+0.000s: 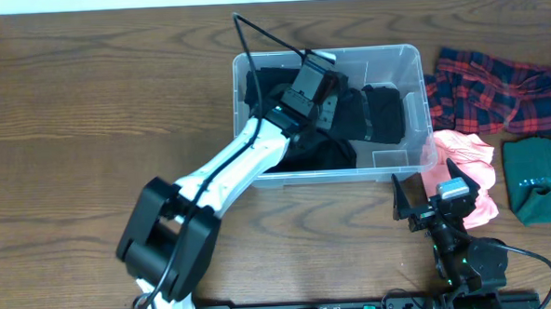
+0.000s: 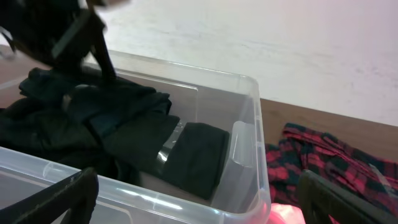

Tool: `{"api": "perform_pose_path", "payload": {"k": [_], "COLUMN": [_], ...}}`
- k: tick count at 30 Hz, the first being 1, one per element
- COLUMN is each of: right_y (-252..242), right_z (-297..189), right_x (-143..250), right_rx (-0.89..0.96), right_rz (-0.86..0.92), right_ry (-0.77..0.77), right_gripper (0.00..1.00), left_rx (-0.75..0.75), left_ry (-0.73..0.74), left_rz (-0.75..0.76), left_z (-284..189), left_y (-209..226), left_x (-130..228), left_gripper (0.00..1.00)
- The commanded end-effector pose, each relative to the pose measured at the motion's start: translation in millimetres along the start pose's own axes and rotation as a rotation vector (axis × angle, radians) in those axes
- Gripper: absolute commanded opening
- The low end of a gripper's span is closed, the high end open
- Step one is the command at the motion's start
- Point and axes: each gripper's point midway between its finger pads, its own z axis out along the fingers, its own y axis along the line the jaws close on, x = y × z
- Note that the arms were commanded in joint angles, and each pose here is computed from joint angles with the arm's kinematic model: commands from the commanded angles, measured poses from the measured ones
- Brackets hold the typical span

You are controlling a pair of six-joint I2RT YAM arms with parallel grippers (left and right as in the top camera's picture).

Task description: Pack container

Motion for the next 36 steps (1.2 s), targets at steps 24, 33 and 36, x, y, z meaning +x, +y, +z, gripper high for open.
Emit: {"api": "perform_pose_path", "payload": {"k": [24,33,36], "right_y": [-3.5,-3.5,-3.5], "right_z": [-0.3,-0.3,-0.3], "right_x": [0.8,0.8,0.8], "right_rx": [0.016,0.016,0.016], "right_rz": [-0.009,-0.009,-0.009], "right_ry": [0.001,0.001,0.001], "right_gripper": [0.99,0.99,0.99], "left_rx": [-0.521,-0.831,-0.882], "left_ry": [-0.269,-0.081,-0.070], "left_rz": [-0.305,-0.536,-0.591], "left_z": [-137.3,-193.2,-209.0], "left_y": [231.8,378.0,403.6], "left_x": [-75.7,7.8,23.2], "left_gripper": [0.45,0.98,0.98]}}
